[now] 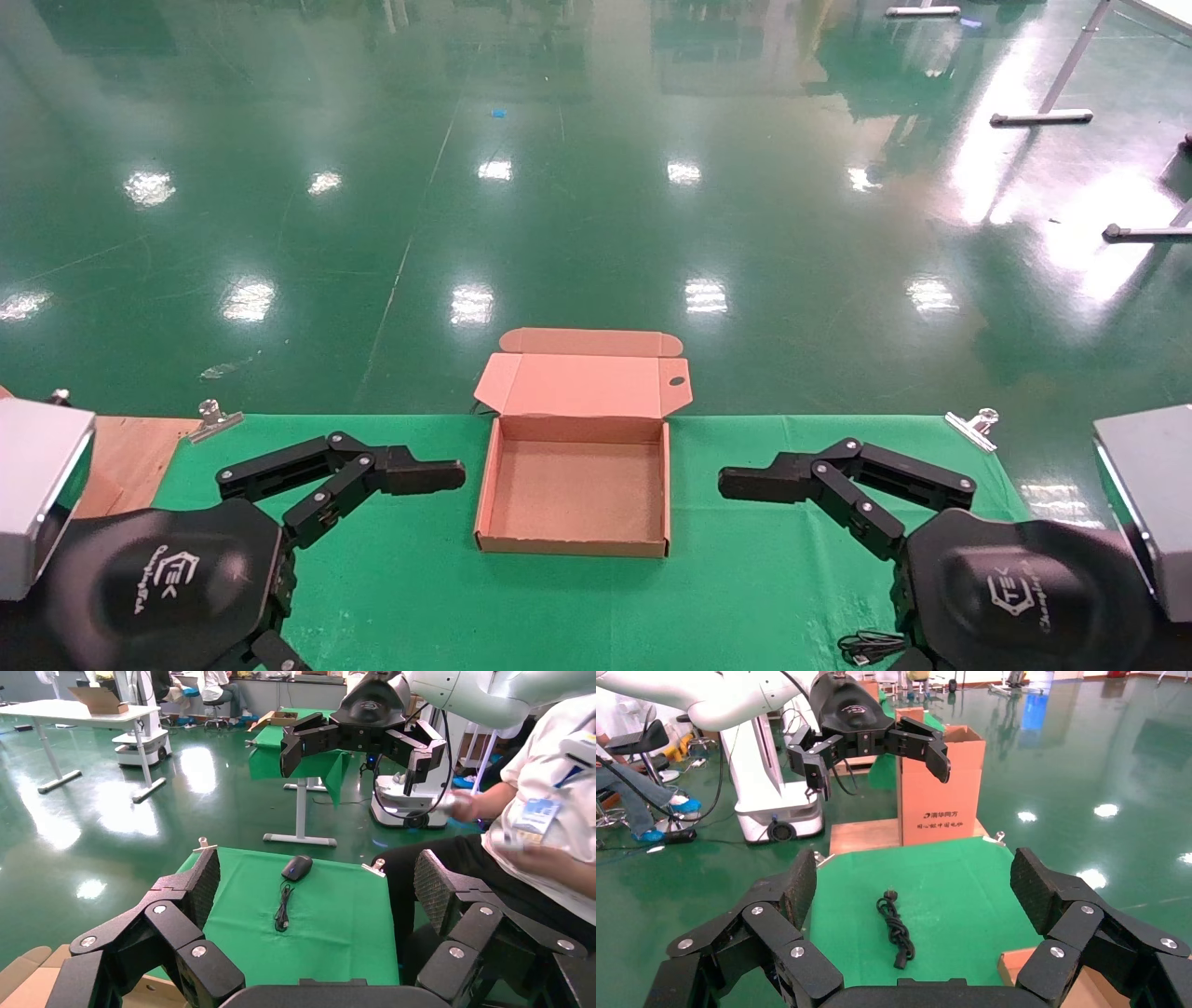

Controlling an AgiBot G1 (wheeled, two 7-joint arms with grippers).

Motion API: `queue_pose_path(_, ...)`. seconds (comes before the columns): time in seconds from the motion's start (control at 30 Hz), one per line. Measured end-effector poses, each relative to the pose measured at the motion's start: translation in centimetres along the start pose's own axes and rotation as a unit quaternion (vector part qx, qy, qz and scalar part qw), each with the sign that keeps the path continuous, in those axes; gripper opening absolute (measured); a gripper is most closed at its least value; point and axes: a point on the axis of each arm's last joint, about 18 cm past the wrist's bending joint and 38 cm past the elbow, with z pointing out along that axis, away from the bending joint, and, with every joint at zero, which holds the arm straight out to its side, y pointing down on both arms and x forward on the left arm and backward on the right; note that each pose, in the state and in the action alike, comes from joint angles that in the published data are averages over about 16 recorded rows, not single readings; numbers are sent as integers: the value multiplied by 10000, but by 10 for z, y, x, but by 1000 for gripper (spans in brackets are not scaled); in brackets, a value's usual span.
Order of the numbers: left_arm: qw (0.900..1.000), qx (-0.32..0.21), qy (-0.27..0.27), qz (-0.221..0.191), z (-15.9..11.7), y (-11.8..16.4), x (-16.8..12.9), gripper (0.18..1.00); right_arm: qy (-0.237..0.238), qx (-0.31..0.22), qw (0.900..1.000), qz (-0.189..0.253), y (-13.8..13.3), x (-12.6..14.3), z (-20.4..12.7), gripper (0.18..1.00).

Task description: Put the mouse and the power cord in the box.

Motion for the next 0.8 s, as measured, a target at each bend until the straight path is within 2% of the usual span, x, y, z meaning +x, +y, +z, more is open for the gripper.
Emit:
queue_pose_path(0.3, 10000, 19, 5, -10, 1, 0, 0, 1001, 10, -24, 10000, -9, 1, 1, 0, 1001)
queue_pose_path(0.47, 10000, -54, 3, -7, 0, 5, -1, 1001, -30, -283, 9995, -107, 10, 1, 3, 1001)
queue_pose_path(0.67, 9988, -475, -11, 68, -4, 22, -6, 1001, -181, -1033, 9938, -359, 31, 7, 12, 1001)
queue_pose_path(0.8, 9947, -1014, -29, 154, -9, 44, -12, 1001, -339, -1836, 9804, -623, 54, 15, 18, 1001)
